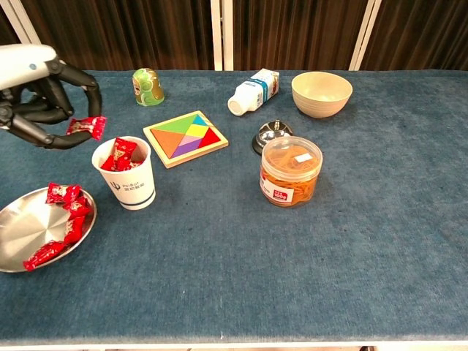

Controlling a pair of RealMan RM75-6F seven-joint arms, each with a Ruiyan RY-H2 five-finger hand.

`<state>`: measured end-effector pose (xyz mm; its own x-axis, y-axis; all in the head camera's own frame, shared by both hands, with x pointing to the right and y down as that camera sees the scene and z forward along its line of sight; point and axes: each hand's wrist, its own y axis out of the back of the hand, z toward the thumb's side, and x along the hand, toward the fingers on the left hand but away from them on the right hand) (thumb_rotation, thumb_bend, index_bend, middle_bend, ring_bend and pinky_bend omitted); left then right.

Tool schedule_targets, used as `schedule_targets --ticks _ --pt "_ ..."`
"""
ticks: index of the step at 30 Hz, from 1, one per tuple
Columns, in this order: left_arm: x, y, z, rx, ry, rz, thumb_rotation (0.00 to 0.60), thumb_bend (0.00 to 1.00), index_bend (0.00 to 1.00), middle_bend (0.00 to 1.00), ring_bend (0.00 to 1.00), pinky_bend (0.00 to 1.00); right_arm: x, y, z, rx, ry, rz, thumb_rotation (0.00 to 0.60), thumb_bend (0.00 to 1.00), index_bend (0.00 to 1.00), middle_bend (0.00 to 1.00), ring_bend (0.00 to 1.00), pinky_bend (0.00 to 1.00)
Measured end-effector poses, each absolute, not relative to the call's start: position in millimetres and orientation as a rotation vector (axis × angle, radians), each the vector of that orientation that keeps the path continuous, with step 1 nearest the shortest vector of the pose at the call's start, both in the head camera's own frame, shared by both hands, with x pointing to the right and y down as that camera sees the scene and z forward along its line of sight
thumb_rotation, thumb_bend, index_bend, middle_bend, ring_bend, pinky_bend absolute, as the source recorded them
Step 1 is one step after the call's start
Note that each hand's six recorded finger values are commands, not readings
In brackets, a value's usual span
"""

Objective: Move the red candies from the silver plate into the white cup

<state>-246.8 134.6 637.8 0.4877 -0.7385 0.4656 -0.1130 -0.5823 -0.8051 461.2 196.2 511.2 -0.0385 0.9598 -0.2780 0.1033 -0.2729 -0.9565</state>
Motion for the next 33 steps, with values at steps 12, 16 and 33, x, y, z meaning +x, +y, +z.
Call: schedule_targets --ticks 12,16,33 --pt "-217.9 125.9 660.8 -2.001 0.608 -1.153 0.600 0.25 0.52 0.95 0.92 0.83 469.7 198.5 515.5 -1.464 -1.187 1.425 0.600 0.16 0.00 0.12 0.00 0.10" --pt "-218.7 126.5 662.6 -1.981 0.599 -1.173 0.600 0.23 0.50 0.95 0.91 0.83 469.9 198.1 516.3 -1.466 -1.185 1.425 0.600 0.16 0.00 0.12 0.00 0.10" --pt "-276.8 115.8 628.3 -1.807 0.813 -1.218 0.600 0.15 0.39 0.69 0.65 0.75 473.4 194.5 514.3 -1.464 -1.179 1.426 0.600 0.16 0.00 0.12 0.00 0.10"
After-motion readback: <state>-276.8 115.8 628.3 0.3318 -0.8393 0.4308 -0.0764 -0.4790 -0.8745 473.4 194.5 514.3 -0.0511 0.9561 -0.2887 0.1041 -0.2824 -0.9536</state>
